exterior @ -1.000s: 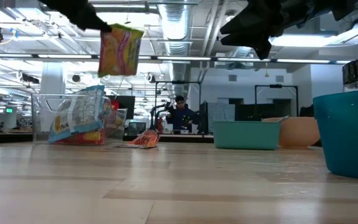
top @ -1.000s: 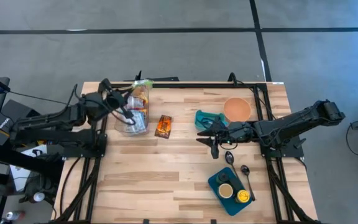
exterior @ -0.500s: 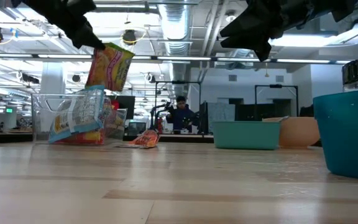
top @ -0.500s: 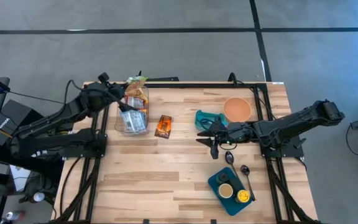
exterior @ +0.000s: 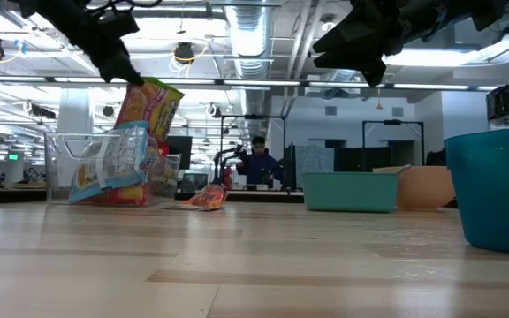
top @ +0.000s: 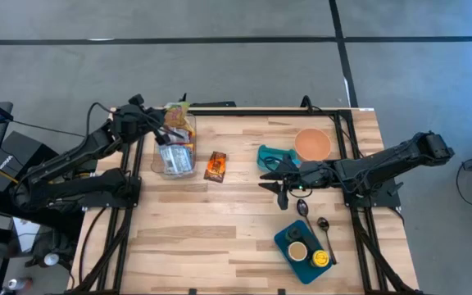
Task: Pick & Place Food Item
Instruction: Put the green noodle pack into the transparent bin
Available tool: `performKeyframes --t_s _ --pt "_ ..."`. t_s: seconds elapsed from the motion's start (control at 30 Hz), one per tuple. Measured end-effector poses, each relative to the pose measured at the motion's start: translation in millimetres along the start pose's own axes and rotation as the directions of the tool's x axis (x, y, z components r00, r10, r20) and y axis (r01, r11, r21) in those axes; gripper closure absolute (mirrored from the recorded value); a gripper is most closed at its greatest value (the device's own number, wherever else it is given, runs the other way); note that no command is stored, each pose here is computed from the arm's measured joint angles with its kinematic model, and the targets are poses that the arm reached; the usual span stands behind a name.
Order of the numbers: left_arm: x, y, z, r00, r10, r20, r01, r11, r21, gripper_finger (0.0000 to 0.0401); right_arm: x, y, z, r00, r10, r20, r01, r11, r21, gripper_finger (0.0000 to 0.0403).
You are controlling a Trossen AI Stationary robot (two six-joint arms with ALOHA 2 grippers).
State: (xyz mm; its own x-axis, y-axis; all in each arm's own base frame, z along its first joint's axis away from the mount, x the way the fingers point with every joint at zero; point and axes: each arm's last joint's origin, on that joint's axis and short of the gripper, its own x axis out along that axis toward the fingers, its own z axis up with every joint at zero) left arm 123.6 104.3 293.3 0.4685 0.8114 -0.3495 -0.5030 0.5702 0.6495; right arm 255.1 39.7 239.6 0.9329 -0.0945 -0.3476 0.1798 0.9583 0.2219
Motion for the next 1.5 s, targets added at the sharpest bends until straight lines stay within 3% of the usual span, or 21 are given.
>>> performKeyframes --t_s 0.1,0.27,0.33,0.4,0.47,0.77,0.87,1.1,1.5 --pt "-1 2 -1 0.998 0.052 -0.03 -0.052 0.998 -0.022 0.04 0 0 0 1.0 0.0 0.0 0.0 1.0 0.0 0.0283" --pt "-3 -1 -1 1.0 -0.003 -0.008 0.003 0.999 0.038 0.04 0 0 0 1.0 0.0 -0.003 0.0 1.0 0.0 0.0283" --pt "-3 0 -3 0.996 0.059 -0.067 -0.062 0.997 -0.053 0.04 0 0 0 1.0 0.001 -0.003 -0.001 1.0 0.003 0.0283" --pt "-4 3 -6 0.98 0.148 -0.129 -0.171 0.967 -0.19 0.04 0 1 -1 1.0 0.007 -0.005 -0.007 1.0 0.001 0.0283" --pt "-7 4 -8 0.974 0.171 -0.15 -0.208 0.935 -0.287 0.04 0 1 -1 1.0 0.007 -0.006 -0.007 1.0 0.0 0.0283" --pt "-17 0 -8 0.982 0.139 -0.131 -0.19 0.765 -0.615 0.0401 0 1 -1 1.0 0.007 -0.005 -0.007 1.0 -0.002 0.0283" --pt "-18 -5 -12 0.978 0.117 -0.175 -0.206 0.701 -0.683 0.0401 0 1 -1 1.0 0.007 -0.005 -0.007 1.0 -0.003 0.0283" --pt "-22 -9 -20 0.945 0.176 -0.276 -0.326 0.583 -0.745 0.0401 0 1 -1 1.0 0.007 -0.005 -0.007 1.0 -0.003 0.0283" --pt "-27 -8 -19 0.936 0.218 -0.276 -0.351 0.557 -0.752 0.0401 0 1 -1 1.0 0.007 -0.005 -0.007 1.0 0.005 0.0283"
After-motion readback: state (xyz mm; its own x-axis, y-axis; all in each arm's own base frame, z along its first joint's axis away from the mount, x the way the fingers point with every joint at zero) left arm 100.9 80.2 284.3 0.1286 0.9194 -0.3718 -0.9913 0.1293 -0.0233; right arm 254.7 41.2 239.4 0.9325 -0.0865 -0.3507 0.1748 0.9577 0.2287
